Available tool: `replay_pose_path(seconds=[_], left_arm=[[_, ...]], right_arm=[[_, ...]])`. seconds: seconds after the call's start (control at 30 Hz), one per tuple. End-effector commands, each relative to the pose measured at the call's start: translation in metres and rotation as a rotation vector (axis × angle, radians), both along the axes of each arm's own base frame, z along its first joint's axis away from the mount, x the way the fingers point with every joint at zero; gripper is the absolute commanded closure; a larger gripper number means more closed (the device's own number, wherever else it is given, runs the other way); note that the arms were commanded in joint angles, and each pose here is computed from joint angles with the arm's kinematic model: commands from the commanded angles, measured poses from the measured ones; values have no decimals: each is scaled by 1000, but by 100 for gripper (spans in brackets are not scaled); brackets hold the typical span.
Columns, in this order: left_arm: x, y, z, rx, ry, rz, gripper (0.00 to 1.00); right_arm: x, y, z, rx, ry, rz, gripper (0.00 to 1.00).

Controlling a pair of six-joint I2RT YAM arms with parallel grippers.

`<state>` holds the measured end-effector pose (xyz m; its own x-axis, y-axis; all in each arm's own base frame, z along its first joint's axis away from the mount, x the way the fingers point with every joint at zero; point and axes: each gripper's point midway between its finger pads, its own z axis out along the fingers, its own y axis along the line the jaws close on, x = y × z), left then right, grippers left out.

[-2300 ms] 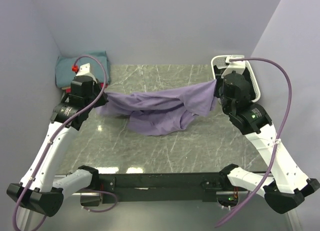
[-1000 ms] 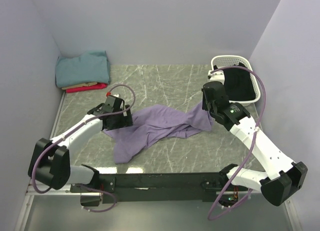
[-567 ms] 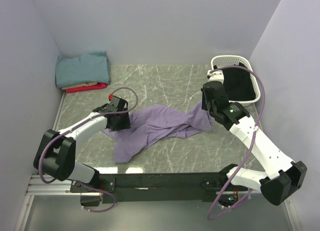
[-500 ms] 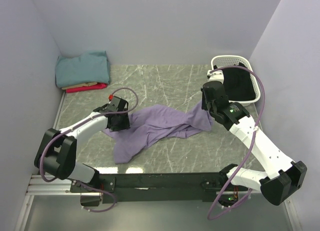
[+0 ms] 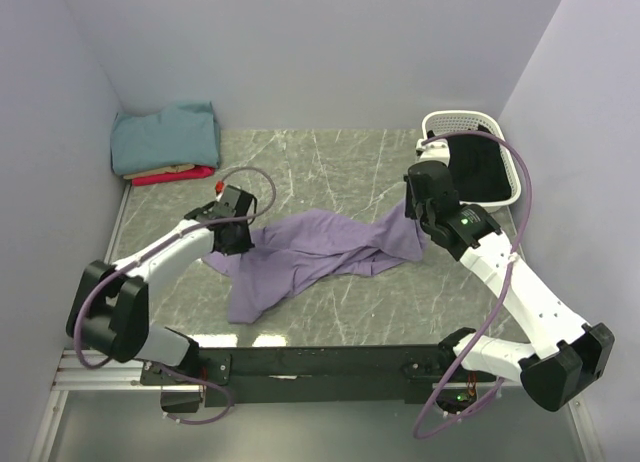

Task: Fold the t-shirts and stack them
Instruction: Flatten the tshirt out

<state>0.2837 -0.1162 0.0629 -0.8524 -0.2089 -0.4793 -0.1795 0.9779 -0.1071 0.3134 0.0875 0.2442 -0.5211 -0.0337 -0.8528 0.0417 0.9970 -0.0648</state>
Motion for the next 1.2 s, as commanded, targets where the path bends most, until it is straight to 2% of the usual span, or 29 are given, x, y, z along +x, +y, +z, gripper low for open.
replay_pose_path(seconds=[0.0,0.03,0.23,0.53,0.83,1.17], left_arm=[[30,3,91,-17,-235,39,99],[35,7,118,-21,-302,55,99],[31,35,212,0,-515,145,99],[-6,99,311,89,-754,330,99],[-45,122,390,52,-941,345,99],[-82,125,468,-38,-1129,258,99]], right_arm=[[3,-18,28,14,-107,-65,100],[2,-20,35,16,-121,-72,100],[-5,-41,74,40,-223,-136,100],[-21,-72,139,66,-374,-235,100],[-53,-89,203,116,-531,-241,100],[-96,-99,272,178,-688,-176,100]])
